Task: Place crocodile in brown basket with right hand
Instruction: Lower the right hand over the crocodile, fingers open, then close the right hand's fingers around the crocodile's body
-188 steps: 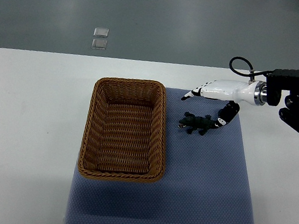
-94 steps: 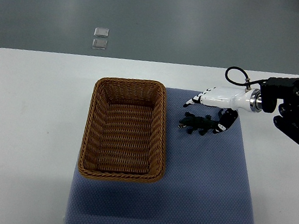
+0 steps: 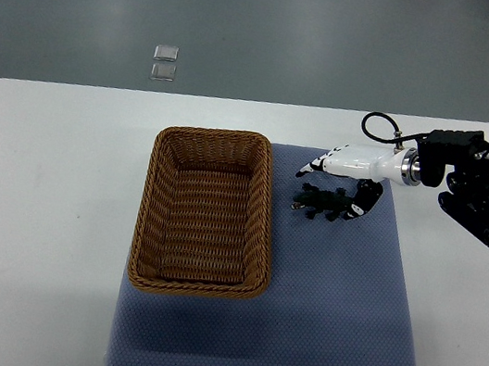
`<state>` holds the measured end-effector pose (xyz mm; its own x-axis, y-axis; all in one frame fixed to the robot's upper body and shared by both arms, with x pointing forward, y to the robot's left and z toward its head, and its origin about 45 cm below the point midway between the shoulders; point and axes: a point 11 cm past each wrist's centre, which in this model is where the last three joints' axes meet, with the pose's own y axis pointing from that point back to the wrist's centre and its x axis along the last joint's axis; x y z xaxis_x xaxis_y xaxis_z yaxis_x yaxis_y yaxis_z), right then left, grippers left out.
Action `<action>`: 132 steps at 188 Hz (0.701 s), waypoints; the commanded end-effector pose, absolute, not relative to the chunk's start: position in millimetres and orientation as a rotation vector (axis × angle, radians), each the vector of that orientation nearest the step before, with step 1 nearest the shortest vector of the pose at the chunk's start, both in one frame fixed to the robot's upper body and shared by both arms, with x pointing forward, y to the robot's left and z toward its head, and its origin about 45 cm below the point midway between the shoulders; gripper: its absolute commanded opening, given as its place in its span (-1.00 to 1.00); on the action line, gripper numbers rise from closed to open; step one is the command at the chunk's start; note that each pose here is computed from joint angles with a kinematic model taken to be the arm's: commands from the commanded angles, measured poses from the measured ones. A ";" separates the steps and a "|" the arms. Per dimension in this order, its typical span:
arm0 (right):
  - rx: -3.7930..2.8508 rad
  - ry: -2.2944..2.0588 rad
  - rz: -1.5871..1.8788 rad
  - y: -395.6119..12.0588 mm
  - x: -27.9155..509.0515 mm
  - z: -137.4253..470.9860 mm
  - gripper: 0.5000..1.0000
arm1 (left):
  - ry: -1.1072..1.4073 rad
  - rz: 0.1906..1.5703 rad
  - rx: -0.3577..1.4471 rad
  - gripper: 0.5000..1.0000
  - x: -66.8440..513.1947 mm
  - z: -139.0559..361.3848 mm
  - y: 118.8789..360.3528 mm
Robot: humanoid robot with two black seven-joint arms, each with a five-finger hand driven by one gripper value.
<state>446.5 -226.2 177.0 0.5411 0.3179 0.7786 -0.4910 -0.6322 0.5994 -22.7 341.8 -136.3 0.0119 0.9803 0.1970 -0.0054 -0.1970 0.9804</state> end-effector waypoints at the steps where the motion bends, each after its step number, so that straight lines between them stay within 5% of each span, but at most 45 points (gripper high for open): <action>1: 1.924 -0.140 1.182 -226.8 444.6 173.5 0.69 | 1.097 1.346 1.357 1.00 -23.1 -136.3 341.8; 132: 1.927 -0.138 1.166 -223.8 442.9 165.3 0.19 | 1.096 1.346 1.356 1.00 -22.2 -136.3 341.8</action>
